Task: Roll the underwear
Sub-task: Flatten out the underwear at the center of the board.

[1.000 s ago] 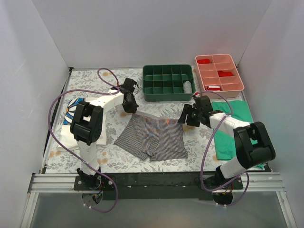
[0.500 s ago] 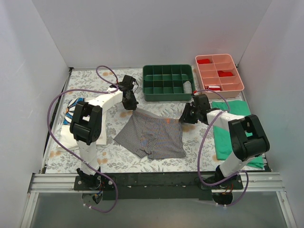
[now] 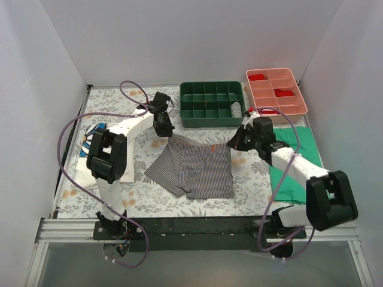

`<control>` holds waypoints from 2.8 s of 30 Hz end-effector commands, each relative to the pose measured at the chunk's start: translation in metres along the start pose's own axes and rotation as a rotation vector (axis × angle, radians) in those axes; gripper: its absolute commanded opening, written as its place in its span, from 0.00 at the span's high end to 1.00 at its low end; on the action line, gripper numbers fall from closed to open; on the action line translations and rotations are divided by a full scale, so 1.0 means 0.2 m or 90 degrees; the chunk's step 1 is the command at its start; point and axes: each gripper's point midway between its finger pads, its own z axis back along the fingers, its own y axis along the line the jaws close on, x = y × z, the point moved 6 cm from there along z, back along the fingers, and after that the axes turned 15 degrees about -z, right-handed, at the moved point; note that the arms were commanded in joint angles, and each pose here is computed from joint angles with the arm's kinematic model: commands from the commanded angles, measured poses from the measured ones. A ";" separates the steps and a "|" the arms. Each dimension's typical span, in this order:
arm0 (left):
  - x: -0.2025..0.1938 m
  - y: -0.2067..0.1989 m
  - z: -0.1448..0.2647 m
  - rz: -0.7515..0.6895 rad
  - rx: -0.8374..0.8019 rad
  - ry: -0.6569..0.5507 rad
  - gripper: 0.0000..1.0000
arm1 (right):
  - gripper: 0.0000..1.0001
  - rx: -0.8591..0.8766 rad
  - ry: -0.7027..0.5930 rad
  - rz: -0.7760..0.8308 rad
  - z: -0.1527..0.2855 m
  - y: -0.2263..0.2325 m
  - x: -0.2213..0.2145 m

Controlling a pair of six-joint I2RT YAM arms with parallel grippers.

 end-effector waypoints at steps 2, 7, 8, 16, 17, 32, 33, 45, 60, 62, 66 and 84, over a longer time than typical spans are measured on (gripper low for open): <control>0.11 -0.02 0.34 0.021 -0.047 -0.087 1.00 | 0.99 0.129 -0.053 0.097 0.20 0.17 0.04; 0.08 0.00 0.54 0.033 -0.068 -0.128 1.00 | 0.99 0.169 -0.079 0.133 0.36 0.25 0.04; 0.07 0.00 0.58 0.035 -0.067 -0.130 1.00 | 0.99 0.180 -0.074 0.141 0.38 0.26 0.03; -0.04 0.09 0.99 0.061 -0.093 -0.212 1.00 | 0.99 0.285 -0.057 0.198 0.64 0.43 -0.03; -0.08 0.11 1.00 0.071 -0.091 -0.205 1.00 | 0.99 0.299 -0.056 0.206 0.69 0.45 -0.05; -0.53 0.26 1.58 0.171 -0.184 -0.228 1.00 | 0.99 0.489 0.014 0.282 1.18 0.72 -0.25; -0.54 0.26 1.60 0.173 -0.183 -0.223 1.00 | 0.99 0.485 0.016 0.282 1.18 0.71 -0.25; -0.42 0.18 1.12 0.136 -0.129 -0.144 1.00 | 0.99 0.180 0.058 0.180 0.52 0.41 -0.18; 0.05 0.03 0.25 0.074 -0.043 -0.046 1.00 | 0.99 0.050 0.076 0.112 -0.12 0.11 0.07; 0.09 0.04 0.16 0.075 -0.029 -0.035 1.00 | 0.99 0.042 0.078 0.107 -0.18 0.09 0.08; 0.14 0.08 0.05 0.071 -0.004 -0.027 1.00 | 0.99 0.016 0.076 0.096 -0.26 0.05 0.11; 0.09 0.14 0.26 0.035 -0.052 -0.061 0.02 | 0.38 -0.075 -0.071 0.066 -0.06 0.03 0.23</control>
